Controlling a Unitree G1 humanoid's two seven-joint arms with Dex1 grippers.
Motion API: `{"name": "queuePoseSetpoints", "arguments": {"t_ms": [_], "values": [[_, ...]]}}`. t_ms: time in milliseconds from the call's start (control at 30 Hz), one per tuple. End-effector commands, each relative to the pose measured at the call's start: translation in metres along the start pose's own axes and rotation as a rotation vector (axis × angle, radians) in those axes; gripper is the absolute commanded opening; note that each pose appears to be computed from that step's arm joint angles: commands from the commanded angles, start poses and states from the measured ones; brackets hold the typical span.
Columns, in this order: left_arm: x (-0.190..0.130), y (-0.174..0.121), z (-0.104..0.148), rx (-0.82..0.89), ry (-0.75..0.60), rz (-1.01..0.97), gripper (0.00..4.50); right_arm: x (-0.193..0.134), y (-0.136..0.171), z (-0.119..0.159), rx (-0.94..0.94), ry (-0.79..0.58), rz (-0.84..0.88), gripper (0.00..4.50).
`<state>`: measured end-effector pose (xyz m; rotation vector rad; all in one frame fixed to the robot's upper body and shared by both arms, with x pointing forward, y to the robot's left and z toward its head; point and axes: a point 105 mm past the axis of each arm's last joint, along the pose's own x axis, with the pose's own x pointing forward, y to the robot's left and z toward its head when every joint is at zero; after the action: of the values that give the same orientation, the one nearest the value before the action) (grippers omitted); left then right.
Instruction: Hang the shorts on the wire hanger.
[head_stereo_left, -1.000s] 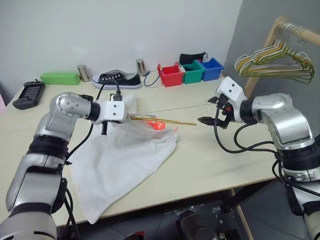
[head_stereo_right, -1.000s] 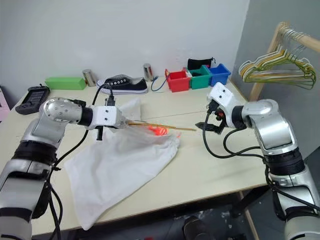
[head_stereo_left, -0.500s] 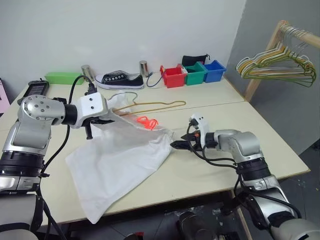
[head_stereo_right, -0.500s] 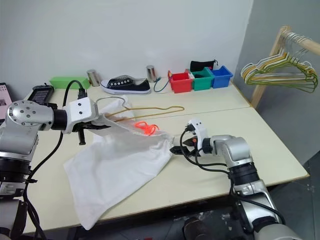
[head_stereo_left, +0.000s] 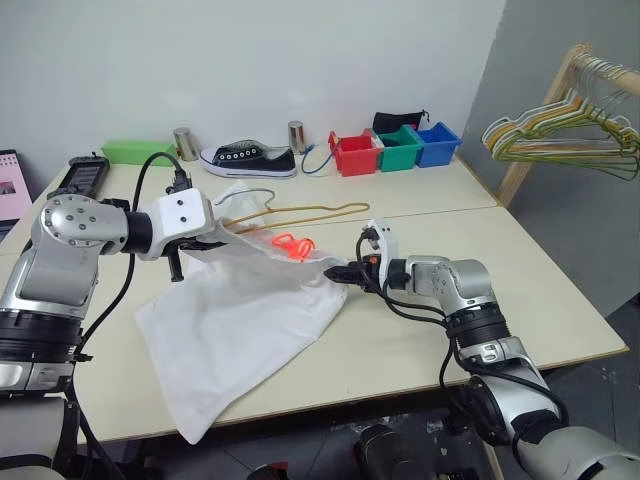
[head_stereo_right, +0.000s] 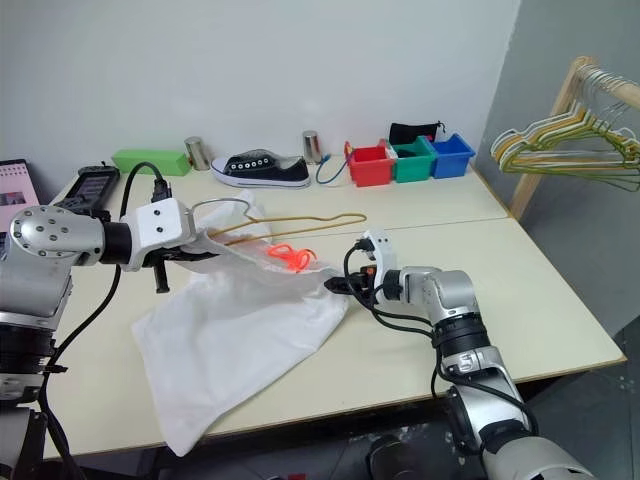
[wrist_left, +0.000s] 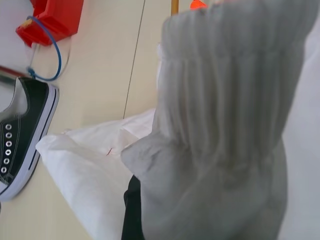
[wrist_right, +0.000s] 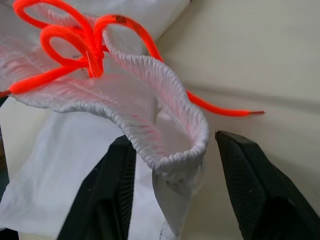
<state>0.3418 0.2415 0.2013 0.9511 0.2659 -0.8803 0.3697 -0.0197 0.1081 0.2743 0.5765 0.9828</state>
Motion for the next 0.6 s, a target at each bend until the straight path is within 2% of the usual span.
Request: {"name": "queuePoseSetpoints", "arguments": {"t_ms": [33,200,267,400,600], "values": [[-0.015,0.011,0.010,0.033,-0.014,0.068,0.00,-0.003,0.009,0.019,-0.053,-0.052,0.038,1.62],[-0.017,0.012,0.009,0.032,-0.009,0.073,0.00,-0.008,0.009,0.016,-0.079,-0.040,0.047,0.59],[-0.016,0.012,0.010,0.033,-0.009,0.073,0.00,-0.009,0.009,0.016,-0.084,-0.038,0.050,0.03],[-0.015,0.011,0.009,0.022,-0.008,0.059,0.00,-0.018,0.007,0.018,-0.181,-0.023,0.028,0.03],[-0.016,-0.008,-0.008,0.021,0.078,-0.057,0.00,-0.047,-0.012,0.030,-0.500,0.033,-0.102,0.03]]}}
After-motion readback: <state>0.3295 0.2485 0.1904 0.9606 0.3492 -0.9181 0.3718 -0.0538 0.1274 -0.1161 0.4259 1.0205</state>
